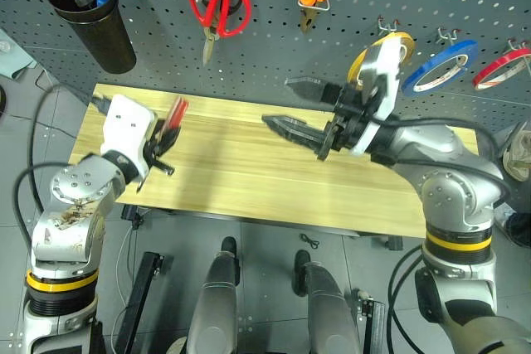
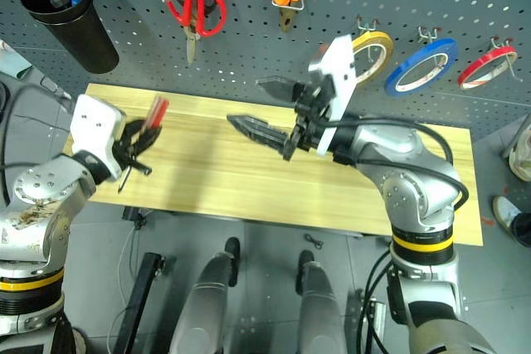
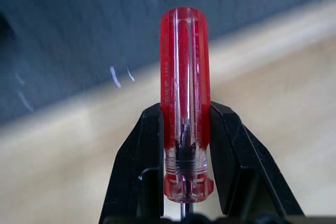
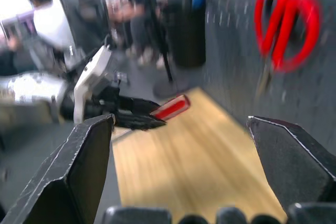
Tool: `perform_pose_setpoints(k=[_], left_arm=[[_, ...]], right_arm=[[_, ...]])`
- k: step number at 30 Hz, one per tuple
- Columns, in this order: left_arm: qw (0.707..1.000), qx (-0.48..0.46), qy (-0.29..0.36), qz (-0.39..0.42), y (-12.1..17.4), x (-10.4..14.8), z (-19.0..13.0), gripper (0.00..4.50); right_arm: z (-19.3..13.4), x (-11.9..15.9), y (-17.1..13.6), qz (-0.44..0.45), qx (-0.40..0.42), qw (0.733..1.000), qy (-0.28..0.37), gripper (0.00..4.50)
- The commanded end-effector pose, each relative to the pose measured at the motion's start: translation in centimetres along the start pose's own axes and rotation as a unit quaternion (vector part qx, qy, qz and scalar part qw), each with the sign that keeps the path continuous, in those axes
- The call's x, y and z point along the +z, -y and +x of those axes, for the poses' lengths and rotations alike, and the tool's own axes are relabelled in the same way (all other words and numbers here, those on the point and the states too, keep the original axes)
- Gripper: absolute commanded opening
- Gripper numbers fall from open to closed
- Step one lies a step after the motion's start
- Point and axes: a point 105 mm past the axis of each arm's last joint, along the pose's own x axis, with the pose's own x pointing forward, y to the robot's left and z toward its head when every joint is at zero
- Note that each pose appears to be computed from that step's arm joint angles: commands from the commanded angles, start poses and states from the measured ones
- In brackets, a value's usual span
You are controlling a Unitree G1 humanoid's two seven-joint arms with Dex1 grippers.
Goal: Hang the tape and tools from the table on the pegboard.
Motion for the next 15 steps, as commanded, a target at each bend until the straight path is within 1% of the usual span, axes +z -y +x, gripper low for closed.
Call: perform_pose_setpoints(k=[1,2,3,4,8,10,12,15], left_arm=[[0.981,0.128,0.128,0.068,-4.7,8.3,0.1,0.7],[0.975,0.143,0.15,0.079,-5.4,9.8,0.5,0.7],[0.971,0.153,0.162,0.085,-5.8,10.7,0.7,0.7],[0.963,0.172,0.187,0.089,-6.6,12.4,1.1,0.7],[0.94,0.211,0.251,0.092,-8.4,16.3,2.1,0.7],[0.931,0.222,0.272,0.099,-9.1,17.5,2.8,0.7],[0.925,0.232,0.286,0.089,-10.2,18.0,3.5,0.7],[0.921,0.244,0.297,0.062,-11.3,18.1,4.5,0.7]], right_arm=[[0.9,5.8,0.8,-0.02,-0.016,0.994,0.11,4.5],[1.3,6.5,1.1,-0.02,-0.019,0.992,0.125,4.5],[1.5,7.0,1.2,-0.02,-0.021,0.991,0.133,4.5],[1.9,7.7,1.3,-0.024,-0.021,0.989,0.145,4.5],[2.5,8.5,1.1,-0.034,-0.018,0.986,0.16,4.5],[2.5,8.6,1.2,-0.04,-0.024,0.985,0.163,4.5],[2.5,8.9,1.3,-0.049,-0.031,0.984,0.167,4.5],[2.6,9.3,1.5,-0.06,-0.039,0.983,0.17,4.5]])
